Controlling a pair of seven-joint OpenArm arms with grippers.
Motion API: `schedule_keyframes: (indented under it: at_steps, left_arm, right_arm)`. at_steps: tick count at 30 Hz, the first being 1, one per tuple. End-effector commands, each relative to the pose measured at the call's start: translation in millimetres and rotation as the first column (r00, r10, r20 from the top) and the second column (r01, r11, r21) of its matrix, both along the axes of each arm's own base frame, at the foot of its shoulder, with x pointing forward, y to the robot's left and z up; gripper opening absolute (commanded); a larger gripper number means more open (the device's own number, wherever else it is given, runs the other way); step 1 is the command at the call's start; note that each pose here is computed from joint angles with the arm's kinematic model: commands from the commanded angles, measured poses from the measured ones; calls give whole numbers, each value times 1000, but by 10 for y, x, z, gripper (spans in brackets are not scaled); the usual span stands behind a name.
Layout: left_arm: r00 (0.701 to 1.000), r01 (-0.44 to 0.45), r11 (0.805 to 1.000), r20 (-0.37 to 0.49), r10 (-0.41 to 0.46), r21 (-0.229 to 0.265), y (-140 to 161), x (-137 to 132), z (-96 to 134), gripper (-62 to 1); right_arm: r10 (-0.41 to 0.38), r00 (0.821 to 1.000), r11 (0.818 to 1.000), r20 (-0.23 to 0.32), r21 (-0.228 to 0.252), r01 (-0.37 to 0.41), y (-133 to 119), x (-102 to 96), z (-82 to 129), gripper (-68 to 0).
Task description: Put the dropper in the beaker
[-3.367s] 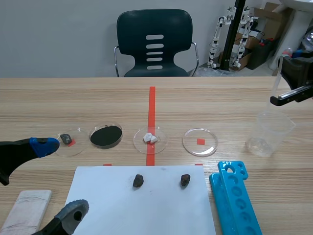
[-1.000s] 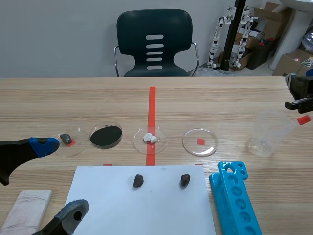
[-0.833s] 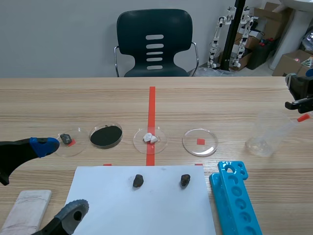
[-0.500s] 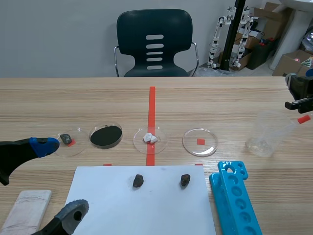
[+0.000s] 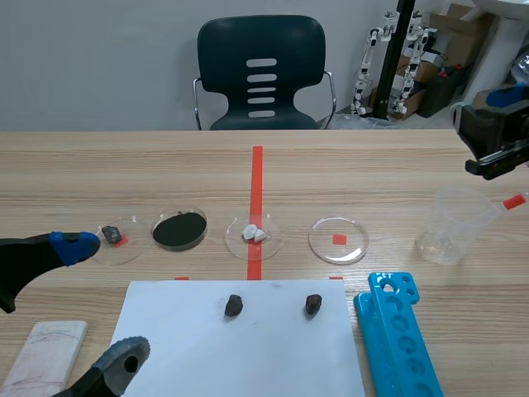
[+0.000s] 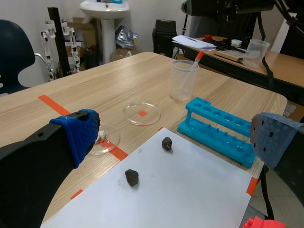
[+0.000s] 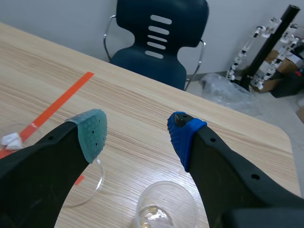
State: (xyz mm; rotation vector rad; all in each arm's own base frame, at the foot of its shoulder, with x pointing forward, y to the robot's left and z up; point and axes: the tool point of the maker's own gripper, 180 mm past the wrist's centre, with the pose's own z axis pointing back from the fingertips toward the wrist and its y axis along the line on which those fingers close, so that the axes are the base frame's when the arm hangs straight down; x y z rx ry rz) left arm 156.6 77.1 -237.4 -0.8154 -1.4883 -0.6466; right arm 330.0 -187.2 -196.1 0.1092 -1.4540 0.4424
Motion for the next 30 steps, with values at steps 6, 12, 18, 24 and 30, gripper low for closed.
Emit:
schedule_keyframes:
  at_steps: [6, 12, 18, 24, 30]
  left_arm:
    - [1000, -3, 1000, 14, 4, -27, -11, 6, 69, 14]
    - [1000, -3, 1000, 14, 4, -27, -11, 6, 69, 14]
    - [1000, -3, 1000, 14, 4, -27, -11, 6, 69, 14]
    - [1000, -3, 1000, 14, 4, -27, -11, 6, 69, 14]
    - [1000, -3, 1000, 14, 4, -27, -11, 6, 69, 14]
  right_arm:
    - [62, 998, 998, 32, -16, -62, 206, -258, 214, -325]
    - [108, 994, 994, 5, -21, -108, 375, -546, 239, -325]
    - [145, 989, 989, -5, -27, -145, 509, -751, 315, -325]
    - [177, 984, 984, -32, -8, -177, 617, -894, 289, -325]
    - [179, 983, 984, -28, -4, -180, 622, -901, 295, -325]
